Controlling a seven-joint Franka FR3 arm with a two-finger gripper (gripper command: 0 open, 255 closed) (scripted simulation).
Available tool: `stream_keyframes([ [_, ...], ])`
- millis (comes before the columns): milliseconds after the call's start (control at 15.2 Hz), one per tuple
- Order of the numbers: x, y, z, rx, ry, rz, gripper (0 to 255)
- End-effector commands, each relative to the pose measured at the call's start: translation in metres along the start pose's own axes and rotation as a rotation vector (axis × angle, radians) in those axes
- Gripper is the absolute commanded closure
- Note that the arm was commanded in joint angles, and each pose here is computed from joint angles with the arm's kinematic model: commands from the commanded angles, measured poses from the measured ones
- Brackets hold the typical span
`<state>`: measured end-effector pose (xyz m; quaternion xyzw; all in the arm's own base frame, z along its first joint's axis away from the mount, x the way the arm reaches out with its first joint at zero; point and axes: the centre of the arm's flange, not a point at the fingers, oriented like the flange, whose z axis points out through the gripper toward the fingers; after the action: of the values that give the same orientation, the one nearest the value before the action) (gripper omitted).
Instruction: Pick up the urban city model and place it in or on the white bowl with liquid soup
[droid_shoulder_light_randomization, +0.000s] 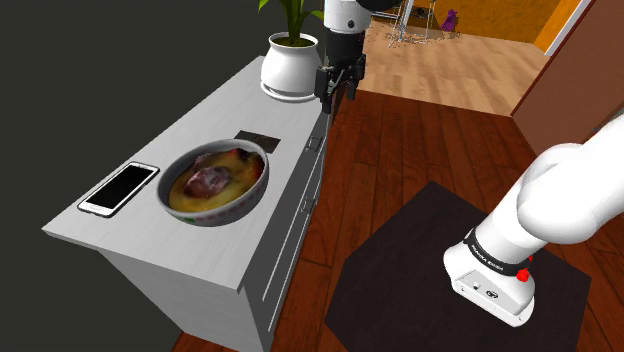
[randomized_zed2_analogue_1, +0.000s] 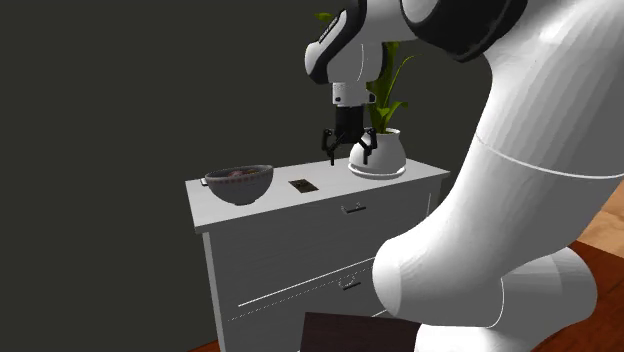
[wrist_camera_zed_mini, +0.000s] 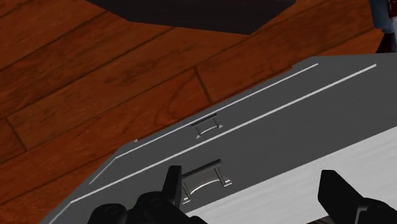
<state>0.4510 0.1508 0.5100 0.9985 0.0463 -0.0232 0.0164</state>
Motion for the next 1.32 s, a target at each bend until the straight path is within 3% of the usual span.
stream_keyframes([
  [0,0.018,-0.015,0.010,0.011,0.006,0.002,0],
  [924,0.150,-0.119,0.058,0.080,0.043,0.008,0],
  [1254,0.158,-0.126,0.081,0.084,0.045,0.008,0],
])
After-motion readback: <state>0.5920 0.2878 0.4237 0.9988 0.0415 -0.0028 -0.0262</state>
